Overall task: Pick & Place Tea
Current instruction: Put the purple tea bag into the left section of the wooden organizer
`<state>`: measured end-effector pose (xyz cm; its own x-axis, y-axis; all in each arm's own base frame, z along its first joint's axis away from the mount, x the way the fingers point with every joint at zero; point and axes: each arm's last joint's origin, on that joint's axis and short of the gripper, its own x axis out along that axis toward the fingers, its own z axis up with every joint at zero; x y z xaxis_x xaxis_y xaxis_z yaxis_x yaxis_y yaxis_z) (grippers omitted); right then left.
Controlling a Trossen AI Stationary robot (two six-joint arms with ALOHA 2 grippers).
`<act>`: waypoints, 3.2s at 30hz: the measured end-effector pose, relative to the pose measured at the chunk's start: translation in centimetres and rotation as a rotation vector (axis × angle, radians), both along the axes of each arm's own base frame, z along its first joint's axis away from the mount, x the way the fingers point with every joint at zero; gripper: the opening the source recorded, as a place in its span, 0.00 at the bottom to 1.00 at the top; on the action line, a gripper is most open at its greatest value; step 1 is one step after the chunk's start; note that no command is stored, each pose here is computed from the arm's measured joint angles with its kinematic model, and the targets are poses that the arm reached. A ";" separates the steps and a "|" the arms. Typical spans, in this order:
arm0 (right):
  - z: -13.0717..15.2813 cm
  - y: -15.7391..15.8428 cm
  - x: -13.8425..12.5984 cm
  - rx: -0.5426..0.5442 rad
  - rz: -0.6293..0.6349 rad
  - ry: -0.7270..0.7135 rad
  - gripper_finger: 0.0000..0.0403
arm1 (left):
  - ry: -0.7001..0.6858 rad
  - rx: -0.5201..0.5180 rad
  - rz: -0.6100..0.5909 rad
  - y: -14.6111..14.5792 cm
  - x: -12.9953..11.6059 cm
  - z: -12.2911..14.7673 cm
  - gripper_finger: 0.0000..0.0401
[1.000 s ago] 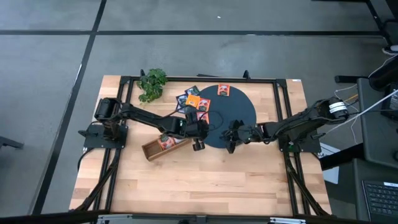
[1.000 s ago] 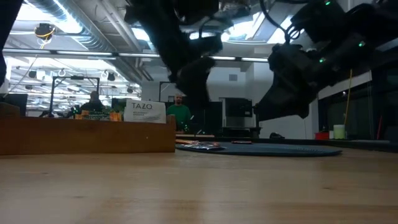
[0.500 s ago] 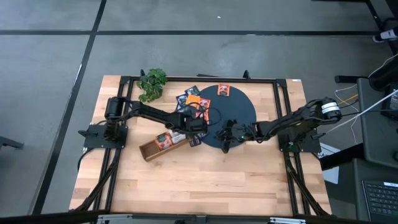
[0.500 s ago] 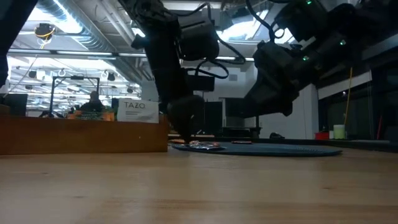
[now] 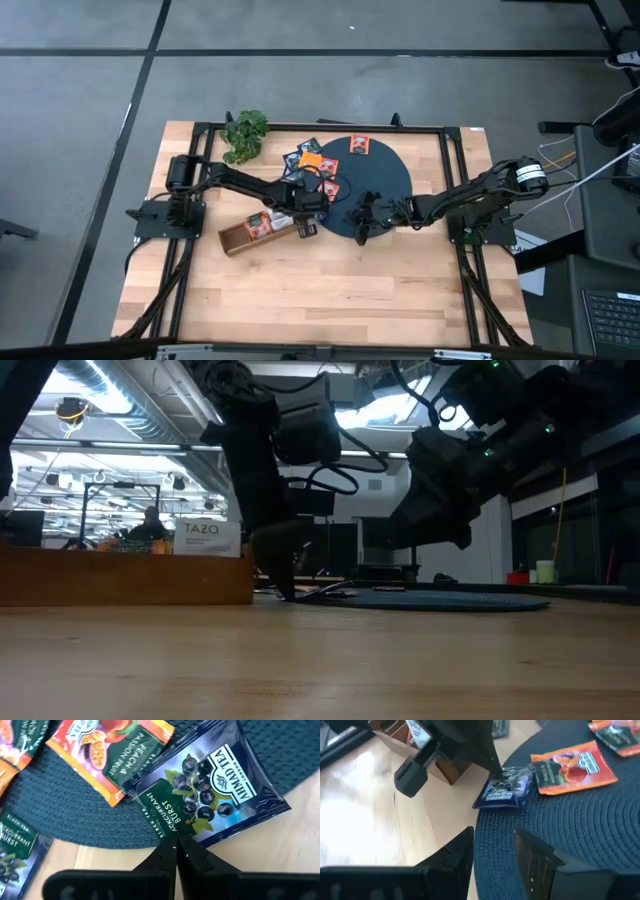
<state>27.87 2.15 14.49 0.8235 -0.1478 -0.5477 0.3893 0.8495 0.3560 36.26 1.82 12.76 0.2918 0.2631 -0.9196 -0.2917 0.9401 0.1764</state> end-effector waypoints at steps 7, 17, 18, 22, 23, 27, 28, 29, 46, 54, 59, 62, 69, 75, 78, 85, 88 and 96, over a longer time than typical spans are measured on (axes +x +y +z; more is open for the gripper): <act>-0.5 0.0 -0.3 -0.003 0.018 0.061 0.35 | 0.014 -0.013 -0.067 -0.1 0.0 -0.1 0.01; -0.3 1.5 -0.3 -0.424 0.359 0.097 0.35 | 0.006 -0.026 -0.059 -0.1 0.1 -0.2 0.01; -0.3 1.9 -0.4 -0.479 0.408 0.101 0.35 | 0.002 -0.035 -0.056 -0.2 0.1 -0.2 0.01; -0.7 3.5 -0.5 -0.701 0.602 0.123 0.35 | -0.015 -0.061 -0.068 -0.3 0.2 -0.2 0.01; -1.0 3.8 -0.5 -0.744 0.620 0.129 0.35 | -0.019 -0.067 -0.078 -0.3 0.3 -0.2 0.01; -2.2 4.8 0.4 -0.883 0.654 0.180 0.35 | -0.046 -0.103 -0.106 -0.4 0.5 -0.1 0.01; -2.4 5.1 0.9 -0.916 0.653 0.197 0.35 | -0.048 -0.115 -0.117 -0.5 0.6 -0.1 0.01; -2.7 5.3 1.4 -0.951 0.649 0.217 0.35 | -0.050 -0.131 -0.132 -0.5 0.6 -0.1 0.01; -4.2 6.9 5.9 -1.082 0.613 0.374 0.35 | -0.026 -0.144 -0.298 -2.8 0.5 -0.1 0.01; -4.1 7.0 5.9 -1.082 0.614 0.376 0.21 | -0.037 -0.147 -0.292 -2.8 0.5 0.2 0.02; -4.2 7.0 5.9 -1.023 0.604 0.362 0.03 | -0.055 -0.154 -0.289 -2.9 0.3 1.0 0.04; -4.3 7.0 5.8 -0.988 0.584 0.359 0.04 | -0.075 -0.152 -0.287 -2.9 0.1 1.9 0.03; -2.6 7.2 5.5 -0.839 0.605 0.290 0.02 | -0.160 -0.151 -0.294 -2.9 -0.3 4.7 0.03; 1.2 7.6 4.3 -0.850 0.640 0.225 0.01 | -0.259 -0.218 -0.364 -3.3 -1.0 7.8 0.05; 3.4 7.6 3.4 -0.758 0.680 0.161 0.01 | -0.326 -0.283 -0.423 -3.6 -1.7 9.8 0.05; 7.9 8.6 0.7 -0.752 0.768 0.048 0.00 | -0.526 -0.387 -0.545 -4.0 -3.4 14.6 0.08; 8.9 9.8 -0.3 -0.882 0.841 0.013 0.00 | -0.624 -0.510 -0.588 -4.1 -3.2 15.8 0.12; 9.4 12.9 -2.4 -1.228 0.824 0.061 0.00 | -0.677 -0.746 -0.409 -1.4 -2.9 16.5 0.30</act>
